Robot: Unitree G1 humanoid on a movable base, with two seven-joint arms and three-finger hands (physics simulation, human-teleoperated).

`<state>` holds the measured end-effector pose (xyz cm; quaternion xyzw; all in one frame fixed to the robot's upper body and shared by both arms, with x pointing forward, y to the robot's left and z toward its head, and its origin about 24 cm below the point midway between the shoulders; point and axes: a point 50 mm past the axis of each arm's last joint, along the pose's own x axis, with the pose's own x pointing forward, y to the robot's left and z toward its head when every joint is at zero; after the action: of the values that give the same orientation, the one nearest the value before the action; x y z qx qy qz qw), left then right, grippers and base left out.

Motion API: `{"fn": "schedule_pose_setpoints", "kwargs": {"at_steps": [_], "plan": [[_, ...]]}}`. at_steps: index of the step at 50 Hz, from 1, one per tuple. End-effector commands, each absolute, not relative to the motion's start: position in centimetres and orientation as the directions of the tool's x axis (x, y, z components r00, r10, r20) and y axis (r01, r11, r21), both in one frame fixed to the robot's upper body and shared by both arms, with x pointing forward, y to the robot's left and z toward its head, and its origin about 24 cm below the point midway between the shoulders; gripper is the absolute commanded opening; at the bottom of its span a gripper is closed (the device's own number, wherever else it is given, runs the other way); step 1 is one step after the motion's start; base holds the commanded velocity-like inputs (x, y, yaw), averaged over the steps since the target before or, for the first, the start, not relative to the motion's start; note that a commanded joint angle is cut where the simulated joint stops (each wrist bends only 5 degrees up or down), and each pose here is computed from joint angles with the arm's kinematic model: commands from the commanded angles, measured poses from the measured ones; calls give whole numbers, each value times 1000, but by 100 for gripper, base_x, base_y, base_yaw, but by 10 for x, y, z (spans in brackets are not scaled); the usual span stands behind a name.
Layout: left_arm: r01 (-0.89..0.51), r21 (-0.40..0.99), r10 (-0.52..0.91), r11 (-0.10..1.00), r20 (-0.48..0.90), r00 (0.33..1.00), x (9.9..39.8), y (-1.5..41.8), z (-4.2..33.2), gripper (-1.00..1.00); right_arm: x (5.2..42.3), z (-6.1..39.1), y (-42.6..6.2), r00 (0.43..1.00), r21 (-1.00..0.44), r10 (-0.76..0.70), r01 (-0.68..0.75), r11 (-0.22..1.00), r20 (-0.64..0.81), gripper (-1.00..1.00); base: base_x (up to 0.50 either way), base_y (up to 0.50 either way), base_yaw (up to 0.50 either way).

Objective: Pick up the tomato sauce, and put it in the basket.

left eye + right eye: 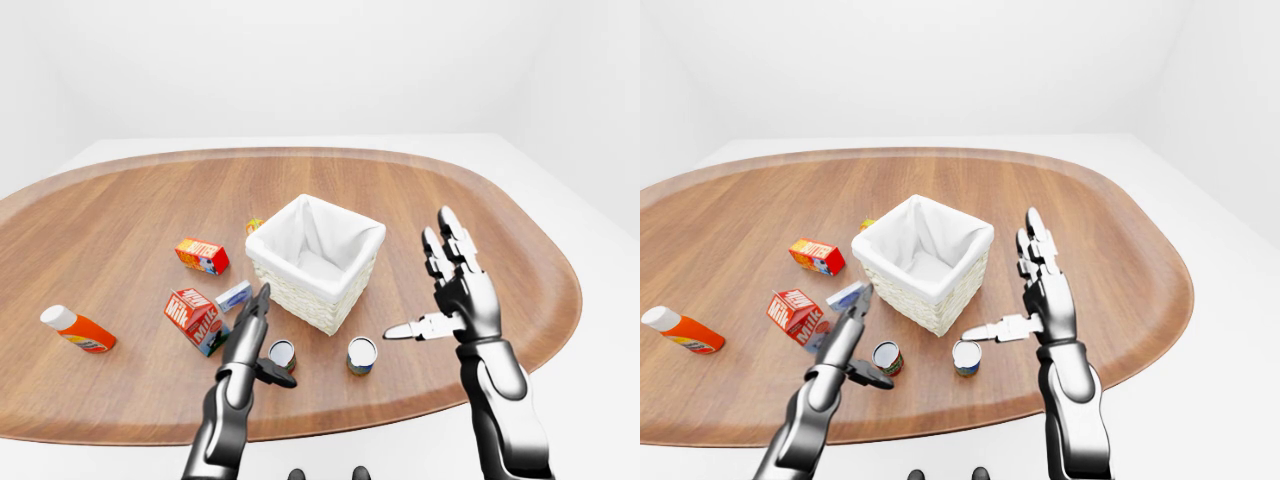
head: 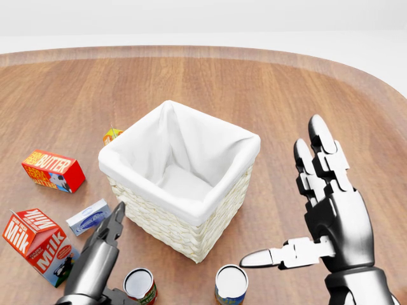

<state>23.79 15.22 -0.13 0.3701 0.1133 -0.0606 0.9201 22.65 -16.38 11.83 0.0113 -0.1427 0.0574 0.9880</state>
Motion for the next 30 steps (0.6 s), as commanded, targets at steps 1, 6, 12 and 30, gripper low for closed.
{"fn": "schedule_pose_setpoints", "kwargs": {"at_steps": [1, 6, 12, 30], "plan": [[200, 662, -22, 723, -267, 963, 238, 152, -6, 100, 227, 118, -164, 953, 7, 110, -117, 993, 282, 100, 0, 0, 0], [201, 662, -27, 722, -264, 964, 239, 151, -5, 100, 227, 119, -164, 952, 7, 109, -116, 993, 287, 100, 0, 0, 0], [204, 659, -24, 724, -271, 962, 239, 151, -7, 100, 228, 119, -164, 952, 8, 107, -115, 993, 287, 100, 0, 0, 0], [204, 655, -12, 728, -285, 958, 239, 152, -12, 100, 226, 119, -164, 952, 6, 110, -116, 993, 287, 100, 0, 0, 0]]}}
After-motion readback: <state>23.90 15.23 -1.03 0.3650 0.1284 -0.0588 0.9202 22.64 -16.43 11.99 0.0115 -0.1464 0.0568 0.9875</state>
